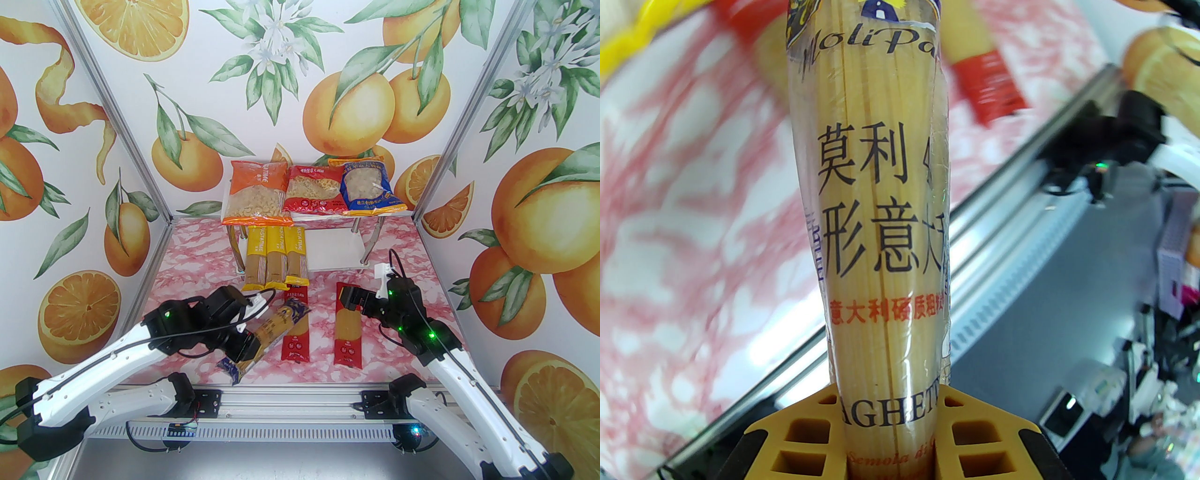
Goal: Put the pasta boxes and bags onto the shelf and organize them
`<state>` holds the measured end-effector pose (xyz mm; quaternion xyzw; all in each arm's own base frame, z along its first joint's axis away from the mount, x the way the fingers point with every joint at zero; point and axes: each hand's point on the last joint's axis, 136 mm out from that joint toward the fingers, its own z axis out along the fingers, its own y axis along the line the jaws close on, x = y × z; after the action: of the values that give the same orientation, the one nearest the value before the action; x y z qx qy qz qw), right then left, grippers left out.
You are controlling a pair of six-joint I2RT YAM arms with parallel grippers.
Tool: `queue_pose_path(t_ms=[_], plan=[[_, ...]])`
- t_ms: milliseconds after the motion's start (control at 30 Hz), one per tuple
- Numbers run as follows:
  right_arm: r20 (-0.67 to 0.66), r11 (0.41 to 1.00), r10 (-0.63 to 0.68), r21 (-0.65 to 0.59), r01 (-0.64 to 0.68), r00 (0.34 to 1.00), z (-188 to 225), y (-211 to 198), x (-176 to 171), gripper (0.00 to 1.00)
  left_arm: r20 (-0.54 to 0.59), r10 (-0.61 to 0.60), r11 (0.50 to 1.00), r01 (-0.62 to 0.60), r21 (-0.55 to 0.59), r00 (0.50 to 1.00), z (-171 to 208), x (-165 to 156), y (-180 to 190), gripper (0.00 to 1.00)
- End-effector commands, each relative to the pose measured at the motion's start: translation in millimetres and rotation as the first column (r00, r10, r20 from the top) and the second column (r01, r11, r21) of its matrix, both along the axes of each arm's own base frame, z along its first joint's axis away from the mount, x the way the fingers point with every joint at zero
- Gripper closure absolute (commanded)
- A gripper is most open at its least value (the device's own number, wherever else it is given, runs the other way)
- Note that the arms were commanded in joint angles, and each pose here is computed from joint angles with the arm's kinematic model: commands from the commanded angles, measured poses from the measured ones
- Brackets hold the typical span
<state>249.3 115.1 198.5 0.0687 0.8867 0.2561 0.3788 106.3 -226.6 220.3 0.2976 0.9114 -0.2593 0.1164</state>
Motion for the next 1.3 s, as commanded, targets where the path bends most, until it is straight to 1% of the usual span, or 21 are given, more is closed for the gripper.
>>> queue_pose_path(t_ms=[0, 67, 200, 300, 433, 667, 800, 933, 1033, 1267], plan=[[0.017, 1.000, -0.013, -0.001, 0.013, 1.000, 8, -2, 1, 0.00, 0.128, -0.079, 0.981, 0.100, -0.165, 0.989, 42, 17, -39, 1.00], [0.019, 1.000, -0.013, 0.000, 0.013, 1.000, 9, -2, 1, 0.00, 0.156, -0.071, 0.966, 0.106, -0.235, 0.985, 48, 31, -63, 1.00], [0.027, 1.000, -0.020, -0.007, 0.020, 0.999, 12, -4, 0, 0.00, 0.181, -0.029, 0.936, 0.090, -0.341, 0.983, 45, 61, -109, 1.00], [0.032, 1.000, -0.014, -0.022, 0.015, 0.999, 16, -5, -1, 0.00, 0.194, 0.007, 0.930, 0.064, -0.361, 0.981, 32, 85, -134, 1.00], [0.044, 0.999, -0.009, -0.041, 0.011, 0.999, 22, -7, -1, 0.00, 0.194, 0.093, 0.927, -0.013, -0.376, 0.977, 14, 120, -153, 1.00], [0.043, 0.998, 0.000, -0.059, 0.002, 0.999, 25, -7, 1, 0.00, 0.263, 0.257, 0.898, -0.129, -0.421, 0.930, 5, 180, -181, 1.00], [0.049, 0.998, 0.010, -0.058, -0.007, 0.999, 26, -5, 3, 0.00, 0.291, 0.338, 0.889, -0.202, -0.410, 0.895, -8, 214, -193, 1.00], [0.044, 0.998, 0.020, -0.065, -0.017, 0.999, 23, -3, 4, 0.00, 0.325, 0.408, 0.871, -0.255, -0.421, 0.853, -9, 241, -202, 1.00], [0.040, 0.998, 0.029, -0.065, -0.027, 0.999, 21, -2, 4, 0.00, 0.370, 0.460, 0.859, -0.298, -0.416, 0.807, -7, 262, -205, 1.00], [0.034, 0.997, 0.039, -0.068, -0.037, 0.999, 18, -1, 4, 0.00, 0.442, 0.586, 0.803, -0.414, -0.428, 0.679, -8, 300, -194, 1.00]])
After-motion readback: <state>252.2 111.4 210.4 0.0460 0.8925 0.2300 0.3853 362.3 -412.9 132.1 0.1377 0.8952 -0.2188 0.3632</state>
